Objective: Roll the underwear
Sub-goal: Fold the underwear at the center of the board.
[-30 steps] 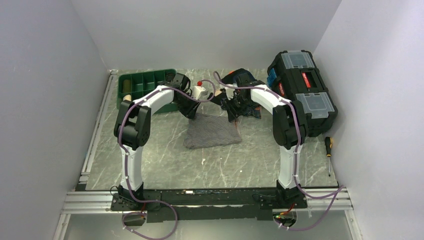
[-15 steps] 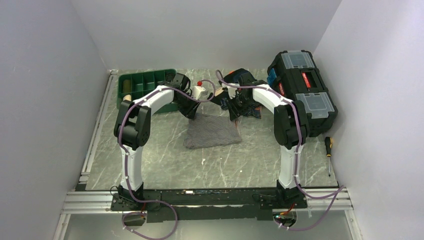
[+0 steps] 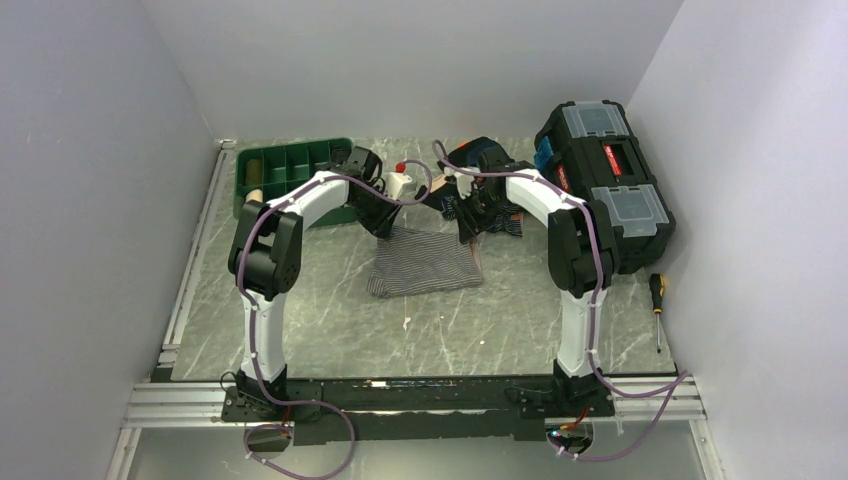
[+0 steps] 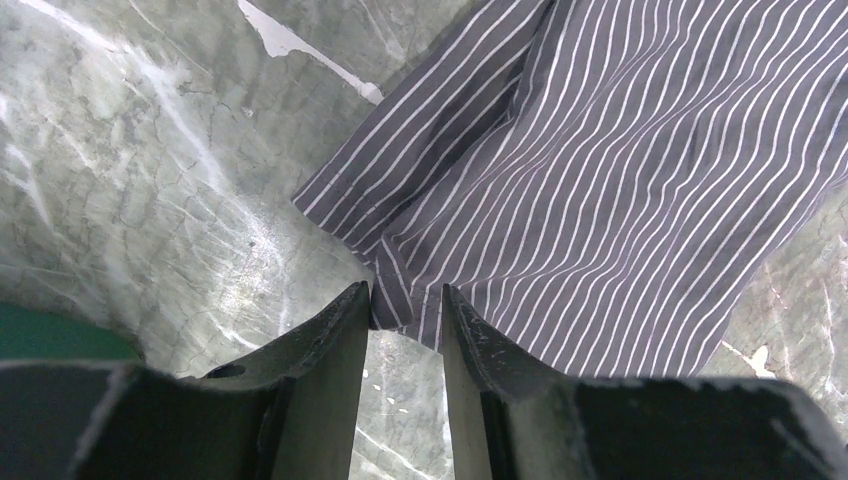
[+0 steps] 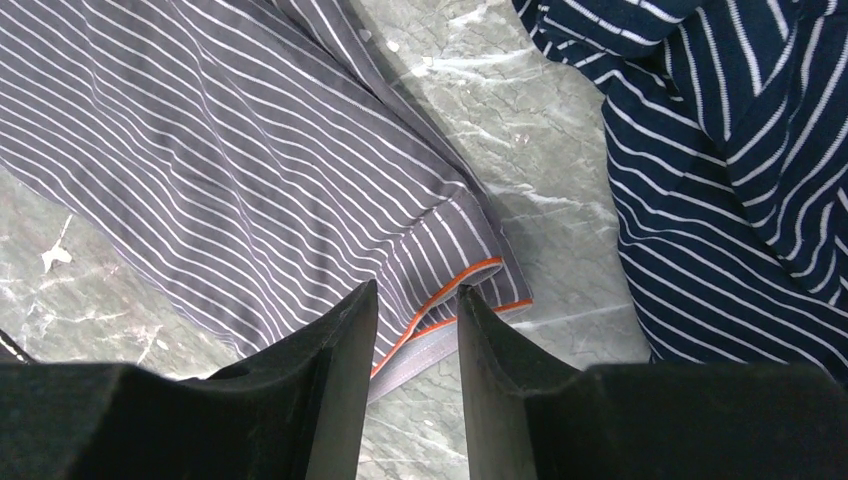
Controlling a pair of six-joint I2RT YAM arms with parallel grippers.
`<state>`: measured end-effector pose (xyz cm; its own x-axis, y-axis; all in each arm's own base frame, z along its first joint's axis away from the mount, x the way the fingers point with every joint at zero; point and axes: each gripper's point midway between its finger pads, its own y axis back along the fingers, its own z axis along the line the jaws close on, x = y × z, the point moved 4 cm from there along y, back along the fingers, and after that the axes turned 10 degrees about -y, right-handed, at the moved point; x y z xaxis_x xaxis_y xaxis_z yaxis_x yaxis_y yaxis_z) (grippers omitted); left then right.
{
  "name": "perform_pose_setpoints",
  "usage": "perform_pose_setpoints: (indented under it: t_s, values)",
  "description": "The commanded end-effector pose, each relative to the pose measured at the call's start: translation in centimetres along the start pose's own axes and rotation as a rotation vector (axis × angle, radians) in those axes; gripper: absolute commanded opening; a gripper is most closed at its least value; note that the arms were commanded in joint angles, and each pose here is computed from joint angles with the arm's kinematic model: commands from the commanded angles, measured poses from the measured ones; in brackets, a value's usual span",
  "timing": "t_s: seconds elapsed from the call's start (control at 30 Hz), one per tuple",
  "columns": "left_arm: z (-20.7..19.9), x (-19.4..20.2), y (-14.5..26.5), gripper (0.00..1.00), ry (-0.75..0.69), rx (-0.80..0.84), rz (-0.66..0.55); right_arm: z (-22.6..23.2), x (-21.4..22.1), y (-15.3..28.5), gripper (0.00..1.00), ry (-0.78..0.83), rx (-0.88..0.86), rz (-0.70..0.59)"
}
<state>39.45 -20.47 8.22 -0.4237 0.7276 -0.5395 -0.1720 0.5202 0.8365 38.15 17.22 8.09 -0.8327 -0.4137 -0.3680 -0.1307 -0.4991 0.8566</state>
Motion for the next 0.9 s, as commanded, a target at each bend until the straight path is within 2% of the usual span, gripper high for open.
perform_pose_setpoints:
  t_s: [0.0,0.27,0.43,0.67,0.87]
  values:
    - [-0.1,-1.5,1.0,0.38,-0.031,-0.009,-0.037,0.0,-1.2,-0.2,0.36,-0.006,-0.028,-0.025]
    - [-0.1,-1.8,1.2,0.37,-0.033,-0.010,-0.042,0.1,-1.3,-0.3,0.13,-0.010,-0.064,-0.020]
    - [-0.1,-2.0,1.5,0.32,-0.039,-0.014,-0.050,0.6,-1.0,0.8,0.01,-0.002,-0.076,-0.045]
    - [-0.7,-2.7,2.0,0.00,-0.049,0.018,-0.068,1.4,-0.8,3.2,0.00,0.015,-0.075,-0.095]
    - [-1.3,-2.9,2.3,0.00,-0.076,0.029,-0.066,1.8,0.2,4.2,0.00,0.023,-0.076,-0.100]
